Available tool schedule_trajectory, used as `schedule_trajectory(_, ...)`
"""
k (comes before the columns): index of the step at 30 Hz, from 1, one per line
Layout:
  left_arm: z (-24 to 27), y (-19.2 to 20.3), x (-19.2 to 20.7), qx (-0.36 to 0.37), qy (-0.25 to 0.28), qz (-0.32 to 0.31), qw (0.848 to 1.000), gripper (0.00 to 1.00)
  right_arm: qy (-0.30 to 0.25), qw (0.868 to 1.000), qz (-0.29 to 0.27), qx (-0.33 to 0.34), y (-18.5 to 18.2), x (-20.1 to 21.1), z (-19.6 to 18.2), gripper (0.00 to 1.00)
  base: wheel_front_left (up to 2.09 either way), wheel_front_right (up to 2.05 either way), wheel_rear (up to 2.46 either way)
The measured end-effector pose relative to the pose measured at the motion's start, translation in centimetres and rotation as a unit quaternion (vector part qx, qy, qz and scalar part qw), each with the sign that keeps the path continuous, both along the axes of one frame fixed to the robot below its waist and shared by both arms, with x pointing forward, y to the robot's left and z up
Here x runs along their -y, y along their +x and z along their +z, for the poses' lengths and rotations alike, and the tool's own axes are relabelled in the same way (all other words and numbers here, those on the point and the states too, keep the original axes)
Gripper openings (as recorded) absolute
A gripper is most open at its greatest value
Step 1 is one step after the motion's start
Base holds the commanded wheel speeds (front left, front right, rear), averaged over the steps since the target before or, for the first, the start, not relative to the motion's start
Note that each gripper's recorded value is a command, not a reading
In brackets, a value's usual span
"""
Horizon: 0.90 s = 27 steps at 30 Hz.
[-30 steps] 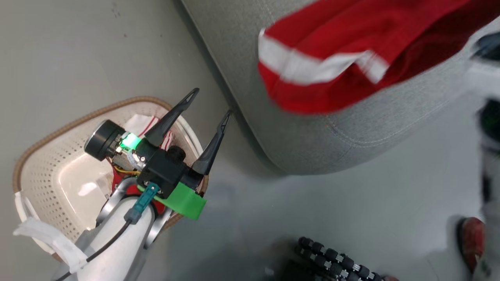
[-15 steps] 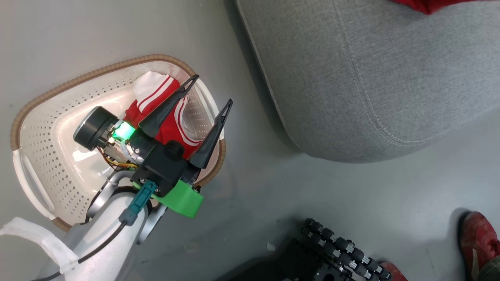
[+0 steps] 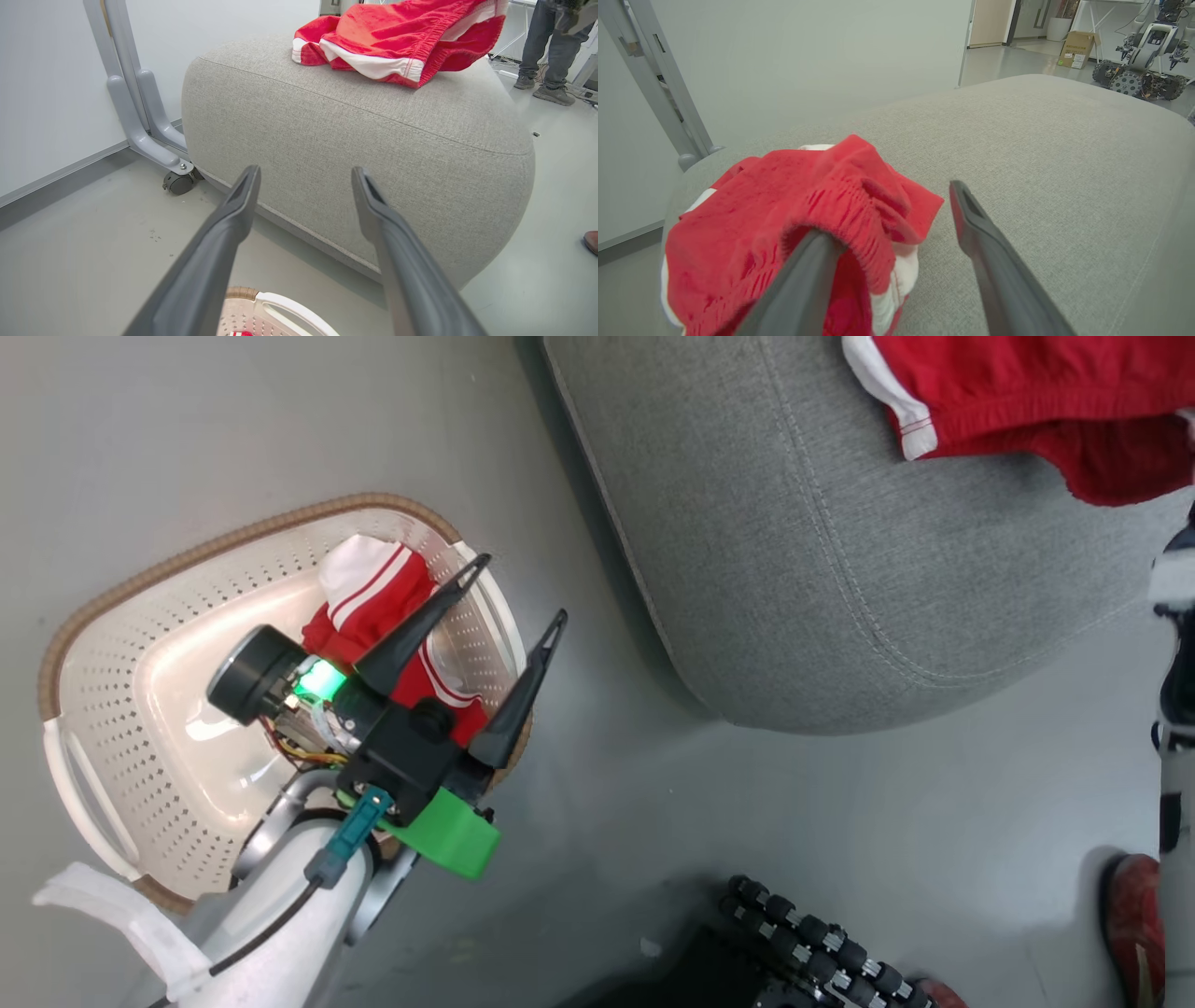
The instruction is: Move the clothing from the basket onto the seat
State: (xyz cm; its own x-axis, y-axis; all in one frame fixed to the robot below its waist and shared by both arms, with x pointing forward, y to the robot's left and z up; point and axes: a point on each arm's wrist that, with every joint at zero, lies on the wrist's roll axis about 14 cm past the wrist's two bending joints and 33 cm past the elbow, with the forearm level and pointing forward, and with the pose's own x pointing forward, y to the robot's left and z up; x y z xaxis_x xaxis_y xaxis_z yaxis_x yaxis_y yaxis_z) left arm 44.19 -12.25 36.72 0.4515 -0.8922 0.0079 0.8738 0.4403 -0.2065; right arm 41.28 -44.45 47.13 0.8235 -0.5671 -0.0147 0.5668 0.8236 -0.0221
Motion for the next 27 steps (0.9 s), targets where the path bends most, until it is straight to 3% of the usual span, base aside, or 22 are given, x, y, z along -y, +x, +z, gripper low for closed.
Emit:
schedule_trajectory(5, 1.9, -0.4, 0.5, 0.009, -0.016, 0.008, 1.0, 1.0, 0.003, 0.999, 0.003, -0.033, -3.1, -1.2, -1.3, 1.0, 0.0, 0.0, 0.0)
schedule_trajectory(11, 3.6, -0.5, -0.1, 0.002, -0.025, 0.045, 0.999, 1.0, 0.021, 0.997, 0.045, -0.064, -4.9, -5.4, -3.4, 1.0, 0.0, 0.0, 0.0)
schedule_trajectory(18, 5.8, 0.3, -3.0, -0.01, -0.027, 0.128, 0.991, 1.0, 0.058, 0.987, 0.144, -0.051, -2.4, -12.7, -4.4, 1.0, 0.0, 0.0, 0.0)
schedule_trajectory(27, 8.0, 0.5, -10.4, -0.008, -0.008, 0.265, 0.964, 1.0, 0.078, 0.954, 0.288, -0.01, 0.3, -22.4, -2.4, 1.0, 0.0, 0.0, 0.0)
